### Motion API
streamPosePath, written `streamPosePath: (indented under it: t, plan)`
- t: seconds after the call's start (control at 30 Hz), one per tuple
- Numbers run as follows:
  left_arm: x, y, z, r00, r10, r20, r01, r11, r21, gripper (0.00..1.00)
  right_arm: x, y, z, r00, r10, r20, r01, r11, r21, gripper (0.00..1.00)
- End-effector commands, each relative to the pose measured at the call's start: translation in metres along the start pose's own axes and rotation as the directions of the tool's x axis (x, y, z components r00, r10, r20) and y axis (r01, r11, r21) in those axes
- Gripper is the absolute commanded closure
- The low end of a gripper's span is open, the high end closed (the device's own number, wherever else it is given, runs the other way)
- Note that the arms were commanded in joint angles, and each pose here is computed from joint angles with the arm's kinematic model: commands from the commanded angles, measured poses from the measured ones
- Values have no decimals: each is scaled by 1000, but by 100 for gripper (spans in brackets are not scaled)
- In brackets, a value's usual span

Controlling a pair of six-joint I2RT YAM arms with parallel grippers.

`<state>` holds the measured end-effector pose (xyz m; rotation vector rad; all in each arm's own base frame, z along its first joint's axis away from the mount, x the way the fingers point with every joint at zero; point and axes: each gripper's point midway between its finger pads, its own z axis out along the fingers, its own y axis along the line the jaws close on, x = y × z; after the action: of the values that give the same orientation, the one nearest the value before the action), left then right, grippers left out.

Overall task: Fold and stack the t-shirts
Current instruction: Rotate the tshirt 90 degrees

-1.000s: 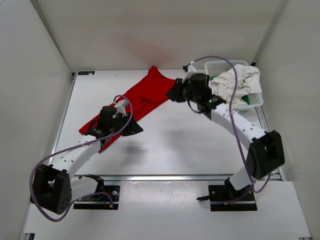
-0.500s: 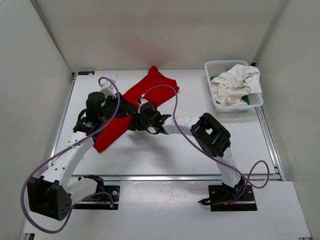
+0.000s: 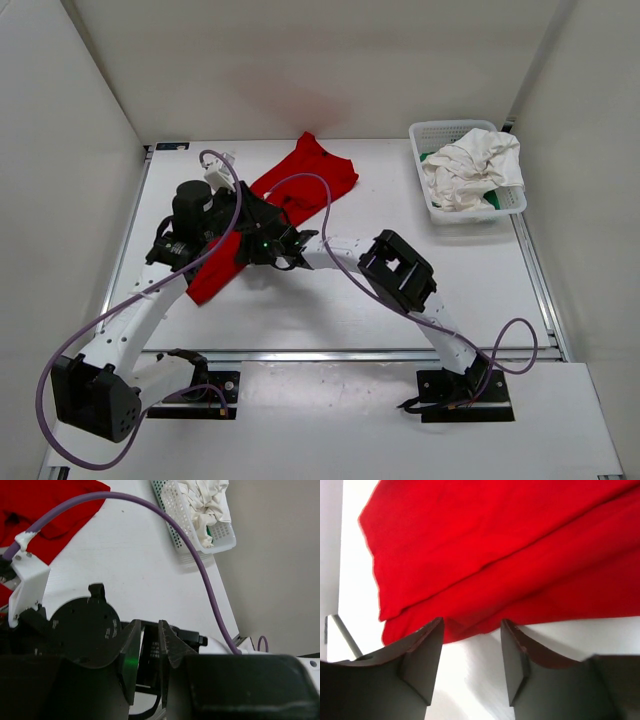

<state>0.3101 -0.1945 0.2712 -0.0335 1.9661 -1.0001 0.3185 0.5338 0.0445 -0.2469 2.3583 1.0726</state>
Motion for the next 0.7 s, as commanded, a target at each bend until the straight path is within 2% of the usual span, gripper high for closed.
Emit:
streamPosePath:
  t: [0.0, 0.03, 0.07, 0.13, 0.23, 0.27, 0.3, 0.33, 0.37, 0.4, 0.47, 0.5, 0.63, 0.67]
  plan:
    - [-14, -11, -8, 999, 18, 34, -19, 999, 31, 68, 13, -61, 4, 995, 31, -92, -14, 984, 178, 53]
    - [-17, -16, -8, 999, 21, 44, -23, 999, 42, 69, 12, -64, 5, 995, 54, -89, -38, 983, 179, 76]
    - [-15, -12, -7, 999, 25, 40, -26, 999, 39, 68, 8, -67, 5, 994, 68, -89, -51, 982, 180, 93]
    - [-14, -7, -7, 999, 17, 39, -18, 1000, 24, 68, 7, -71, 3, 992, 84, -90, -67, 981, 181, 100]
    - [-17, 1, -8, 999, 26, 45, -26, 1000, -15, 68, 15, -76, -10, 994, 69, -89, -54, 985, 164, 100]
    - [-21, 5, -8, 998, 34, 58, -32, 999, -32, 68, 9, -65, -18, 995, 62, -75, -53, 992, 118, 100]
    - [-21, 5, -8, 998, 32, 54, -30, 999, -31, 67, 12, -69, -30, 996, 56, -66, -48, 992, 113, 100]
    - [-20, 8, -6, 998, 33, 54, -30, 999, -41, 67, 29, -91, -39, 994, 61, -96, -46, 988, 151, 100]
    - [-20, 12, -5, 998, 34, 60, -30, 998, -55, 67, 11, -88, -53, 997, 53, -60, -45, 991, 129, 100]
    - [-14, 19, -4, 998, 33, 50, -29, 997, -74, 67, 18, -93, -70, 996, 52, -71, -42, 990, 133, 100]
    - [2, 38, 1, 1000, 10, 23, -7, 994, -112, 66, 25, -129, -103, 993, 75, -88, -60, 985, 160, 100]
    - [13, 46, 2, 1000, -3, 1, 4, 992, -124, 67, 13, -129, -120, 994, 81, -72, -71, 988, 138, 100]
    - [75, 79, 2, 991, -8, -135, -19, 980, -196, 62, 35, -174, -187, 988, 86, -127, -59, 978, 201, 100]
    - [94, 83, 2, 983, -11, -181, -27, 978, -207, 62, 42, -193, -201, 984, 112, -135, -77, 968, 239, 95]
